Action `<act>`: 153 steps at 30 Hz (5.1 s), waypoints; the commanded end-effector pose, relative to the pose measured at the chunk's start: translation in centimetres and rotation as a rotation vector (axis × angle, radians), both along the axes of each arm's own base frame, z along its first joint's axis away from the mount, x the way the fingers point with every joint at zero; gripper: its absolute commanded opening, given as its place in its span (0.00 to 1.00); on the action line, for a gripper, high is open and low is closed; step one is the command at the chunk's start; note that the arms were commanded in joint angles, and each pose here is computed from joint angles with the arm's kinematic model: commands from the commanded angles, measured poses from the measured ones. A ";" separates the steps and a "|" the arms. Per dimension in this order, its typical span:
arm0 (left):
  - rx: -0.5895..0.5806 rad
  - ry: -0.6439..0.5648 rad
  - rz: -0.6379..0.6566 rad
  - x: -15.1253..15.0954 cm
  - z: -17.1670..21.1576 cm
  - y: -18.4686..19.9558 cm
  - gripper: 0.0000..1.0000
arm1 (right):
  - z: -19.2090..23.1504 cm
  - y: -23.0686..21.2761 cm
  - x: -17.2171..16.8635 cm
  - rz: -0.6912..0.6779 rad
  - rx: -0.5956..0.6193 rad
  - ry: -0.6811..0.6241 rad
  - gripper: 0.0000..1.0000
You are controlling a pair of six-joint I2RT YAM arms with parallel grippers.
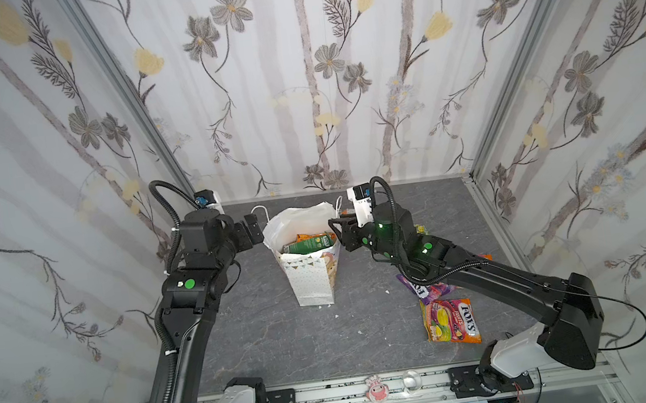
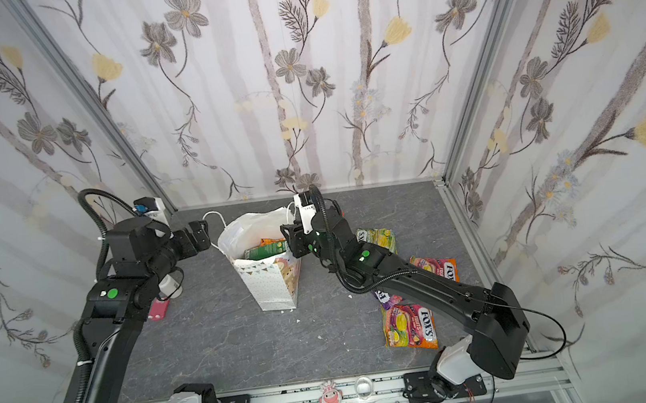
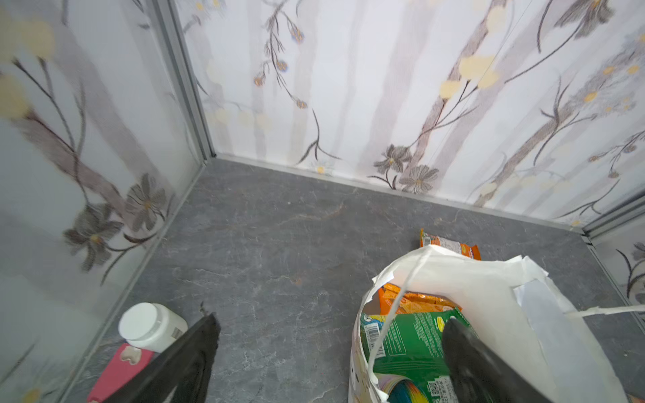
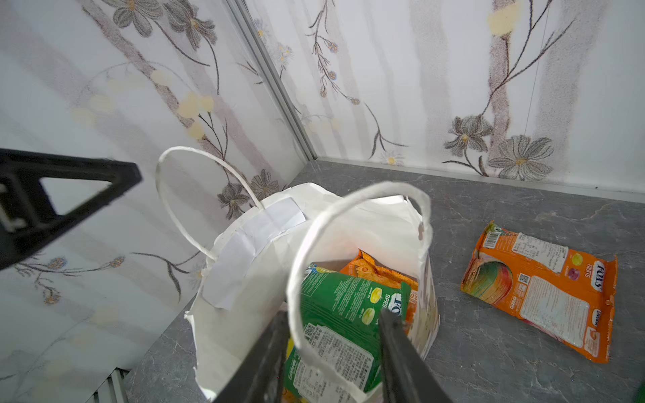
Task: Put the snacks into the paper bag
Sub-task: 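Open the right gripper and withdraw it while the left gripper returns to the bag rim, then lower the right gripper onto the multicolour Fox's fruits pack and close, then lift the fruits pack with the right gripper and carry it toward the bag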
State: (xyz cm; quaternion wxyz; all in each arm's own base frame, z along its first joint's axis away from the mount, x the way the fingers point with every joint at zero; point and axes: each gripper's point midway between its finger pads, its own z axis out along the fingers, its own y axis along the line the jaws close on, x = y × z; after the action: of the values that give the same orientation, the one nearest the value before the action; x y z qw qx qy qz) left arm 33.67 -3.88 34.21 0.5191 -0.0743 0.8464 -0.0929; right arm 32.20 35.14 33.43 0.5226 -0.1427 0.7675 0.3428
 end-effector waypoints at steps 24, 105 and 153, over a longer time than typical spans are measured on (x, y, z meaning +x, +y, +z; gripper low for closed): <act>-0.149 -0.185 -0.211 1.6 0.4 -3.0 1.00 | -8.8 -12.0 -9.8 -0.137 -0.268 0.347 0.66; -0.166 -0.113 -0.215 2.1 -2.0 -3.2 1.00 | -25.0 -17.5 -16.1 -0.372 -0.169 0.720 0.64; -0.160 -0.113 -0.211 2.1 -2.1 -3.1 1.00 | -28.7 -19.2 -17.1 -0.373 -0.106 0.750 0.07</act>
State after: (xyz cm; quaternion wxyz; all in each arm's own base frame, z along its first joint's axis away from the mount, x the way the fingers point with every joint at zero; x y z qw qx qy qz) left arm 35.63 -7.10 31.39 0.5331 -0.0234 0.8165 -0.2204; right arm 14.56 15.64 3.67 0.2393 0.1155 0.9362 0.2299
